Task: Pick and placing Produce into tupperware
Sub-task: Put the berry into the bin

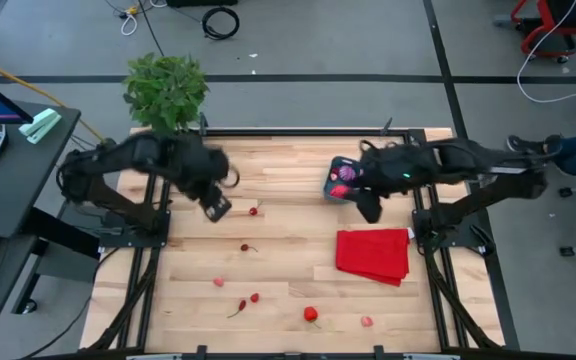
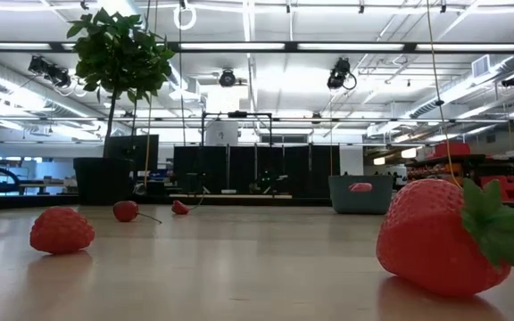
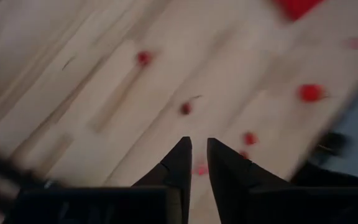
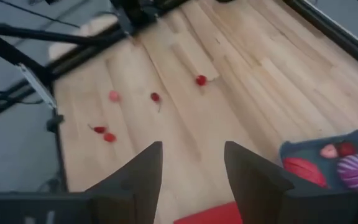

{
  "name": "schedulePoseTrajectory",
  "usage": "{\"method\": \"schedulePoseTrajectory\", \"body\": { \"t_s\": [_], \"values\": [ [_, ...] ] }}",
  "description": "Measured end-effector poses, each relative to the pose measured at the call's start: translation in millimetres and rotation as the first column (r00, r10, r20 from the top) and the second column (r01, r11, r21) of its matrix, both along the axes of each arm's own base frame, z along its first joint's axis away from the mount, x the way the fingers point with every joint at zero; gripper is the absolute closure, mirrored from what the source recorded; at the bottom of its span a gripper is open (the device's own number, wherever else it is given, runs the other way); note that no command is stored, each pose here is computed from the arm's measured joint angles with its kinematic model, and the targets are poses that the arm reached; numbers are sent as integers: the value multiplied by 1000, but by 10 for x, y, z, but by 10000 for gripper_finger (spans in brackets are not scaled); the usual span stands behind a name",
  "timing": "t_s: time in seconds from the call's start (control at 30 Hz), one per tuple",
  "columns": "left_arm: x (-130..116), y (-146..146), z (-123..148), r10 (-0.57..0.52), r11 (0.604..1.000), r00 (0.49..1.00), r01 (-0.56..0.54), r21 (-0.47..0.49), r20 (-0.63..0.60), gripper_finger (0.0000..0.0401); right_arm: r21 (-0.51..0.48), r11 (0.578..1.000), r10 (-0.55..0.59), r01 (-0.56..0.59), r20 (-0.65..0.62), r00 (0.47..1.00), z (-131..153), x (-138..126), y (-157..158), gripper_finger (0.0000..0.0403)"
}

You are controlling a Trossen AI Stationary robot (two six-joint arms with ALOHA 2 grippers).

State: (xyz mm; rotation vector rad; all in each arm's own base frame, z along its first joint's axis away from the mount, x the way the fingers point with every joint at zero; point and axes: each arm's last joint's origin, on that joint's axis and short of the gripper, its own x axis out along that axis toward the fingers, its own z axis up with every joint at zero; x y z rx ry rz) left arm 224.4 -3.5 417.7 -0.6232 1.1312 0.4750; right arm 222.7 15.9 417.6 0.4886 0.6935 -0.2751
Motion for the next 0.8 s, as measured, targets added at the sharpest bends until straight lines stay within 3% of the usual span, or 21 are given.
{"method": "schedulePoseTrajectory", "body": {
  "t_s": [0.13, 0.27, 0.43, 0.57, 0.7, 0.8],
  "values": [
    [-210, -112, -344, 152, 987, 988, -150, 53, -29, 348, -37, 999, 6, -5, 34, 999, 53, -100, 148, 221],
    [-305, -160, -748, 199, 980, 974, -200, -2, 104, 349, -100, 995, 2, 2, 33, 999, 39, -86, 226, 223],
    [-156, -98, -1380, 245, 969, 904, -234, -73, 350, 348, -137, 991, -6, 6, 0, 1000, -33, 22, 255, 224],
    [-26, 1, -1812, 239, 970, 859, -234, -68, 453, 338, -143, 990, -4, 0, -30, 1000, -95, 107, 276, 224],
    [50, 150, -2165, 198, 973, 884, -228, 23, 424, 301, -148, 989, -3, -5, -55, 998, -152, 181, 294, 224],
    [80, 236, -2367, 167, 975, 927, -207, 85, 336, 257, -150, 989, -3, -7, -66, 998, -175, 212, 301, 224]
  ]
}}
